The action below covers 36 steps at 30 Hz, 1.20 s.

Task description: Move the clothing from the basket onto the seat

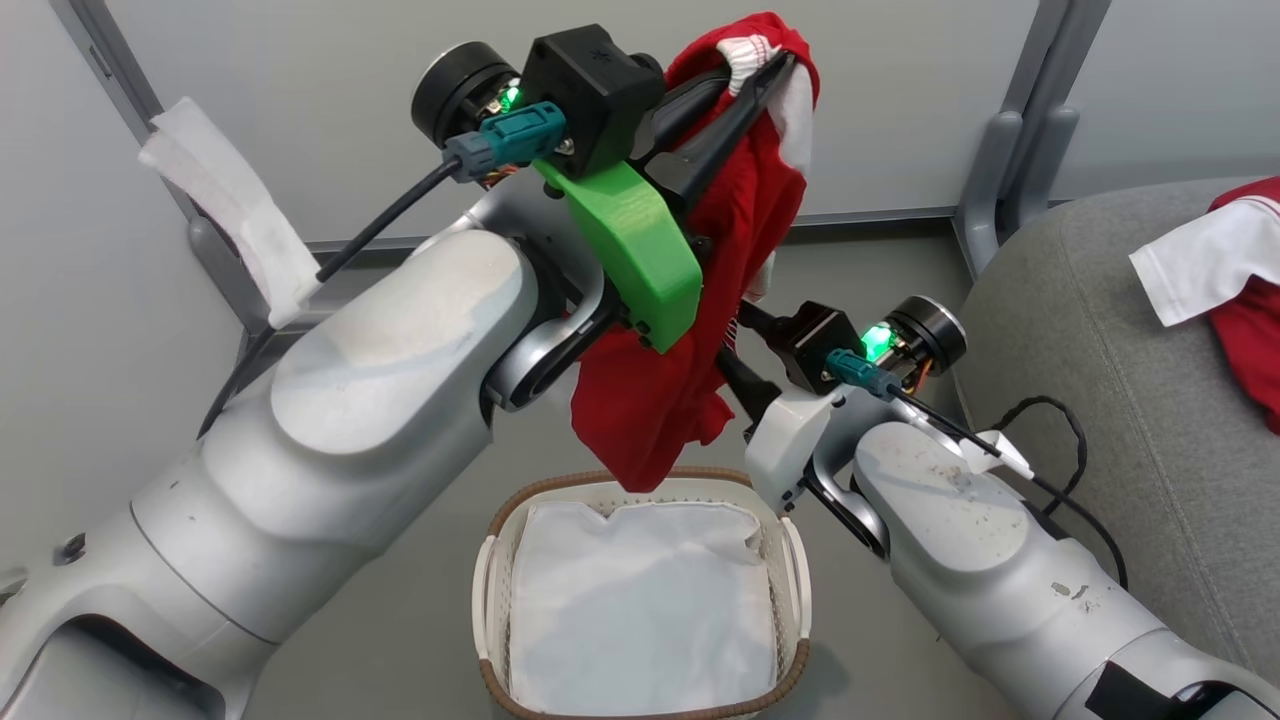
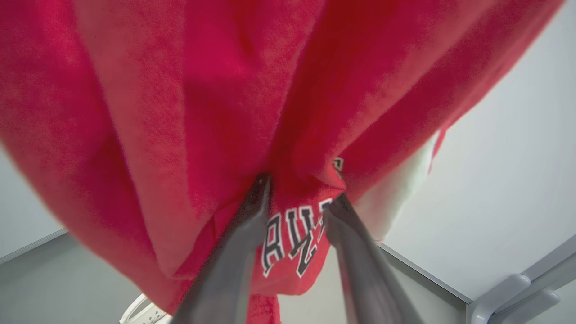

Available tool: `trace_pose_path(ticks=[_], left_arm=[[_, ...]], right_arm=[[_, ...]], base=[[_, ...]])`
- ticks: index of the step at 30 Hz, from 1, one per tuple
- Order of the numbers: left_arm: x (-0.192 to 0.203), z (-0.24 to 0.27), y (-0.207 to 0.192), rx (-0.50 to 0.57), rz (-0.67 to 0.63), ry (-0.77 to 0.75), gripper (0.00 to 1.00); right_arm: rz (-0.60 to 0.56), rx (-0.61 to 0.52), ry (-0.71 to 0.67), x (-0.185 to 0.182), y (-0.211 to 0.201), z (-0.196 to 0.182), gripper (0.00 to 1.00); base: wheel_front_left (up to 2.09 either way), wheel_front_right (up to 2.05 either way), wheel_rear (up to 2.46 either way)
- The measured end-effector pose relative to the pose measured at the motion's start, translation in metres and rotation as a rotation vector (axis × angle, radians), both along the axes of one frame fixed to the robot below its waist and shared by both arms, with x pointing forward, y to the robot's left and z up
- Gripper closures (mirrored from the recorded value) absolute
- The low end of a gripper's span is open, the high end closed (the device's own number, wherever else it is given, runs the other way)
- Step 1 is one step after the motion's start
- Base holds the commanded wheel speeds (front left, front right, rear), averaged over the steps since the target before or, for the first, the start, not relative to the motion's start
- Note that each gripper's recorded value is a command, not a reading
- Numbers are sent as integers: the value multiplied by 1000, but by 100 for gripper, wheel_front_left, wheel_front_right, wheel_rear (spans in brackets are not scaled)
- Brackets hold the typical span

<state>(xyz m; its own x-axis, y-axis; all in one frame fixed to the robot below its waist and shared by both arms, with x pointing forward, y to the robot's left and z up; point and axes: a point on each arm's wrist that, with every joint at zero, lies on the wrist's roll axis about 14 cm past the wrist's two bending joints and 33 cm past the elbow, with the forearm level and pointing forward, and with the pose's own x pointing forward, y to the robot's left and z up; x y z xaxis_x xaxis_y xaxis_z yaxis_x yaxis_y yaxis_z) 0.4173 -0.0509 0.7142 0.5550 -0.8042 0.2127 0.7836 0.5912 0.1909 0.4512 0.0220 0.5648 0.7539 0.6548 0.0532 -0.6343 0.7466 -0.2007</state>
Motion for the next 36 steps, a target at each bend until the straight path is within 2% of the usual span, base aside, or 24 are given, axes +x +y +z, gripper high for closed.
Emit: trace_pose_path(ticks=[7, 17, 18, 19, 20, 21, 36], left_arm=[[20, -10, 20, -1, 66, 32, 100], [44, -40, 42, -24, 143, 121, 100], [45, -44, 43, -28, 147, 128, 94], [47, -46, 45, -39, 153, 133, 57], [48, -48, 46, -45, 155, 137, 41], [49, -51, 47, -51, 158, 141, 0], [53, -103, 21, -118, 111, 245, 0]], right_arm=[[-1, 6, -11, 7, -4, 4, 100], [-130, 42, -60, 24, -59, 24, 100], [-148, 44, -66, 26, -66, 25, 100], [-166, 44, -73, 27, -74, 27, 100], [-180, 45, -79, 28, -80, 29, 100], [-196, 46, -88, 30, -87, 32, 100], [-450, -27, -169, 26, -206, 50, 100]], base=[[0, 0, 0], [0, 0, 0], [0, 0, 0], [0, 0, 0], [0, 0, 0], [0, 0, 0], [0, 0, 0]])
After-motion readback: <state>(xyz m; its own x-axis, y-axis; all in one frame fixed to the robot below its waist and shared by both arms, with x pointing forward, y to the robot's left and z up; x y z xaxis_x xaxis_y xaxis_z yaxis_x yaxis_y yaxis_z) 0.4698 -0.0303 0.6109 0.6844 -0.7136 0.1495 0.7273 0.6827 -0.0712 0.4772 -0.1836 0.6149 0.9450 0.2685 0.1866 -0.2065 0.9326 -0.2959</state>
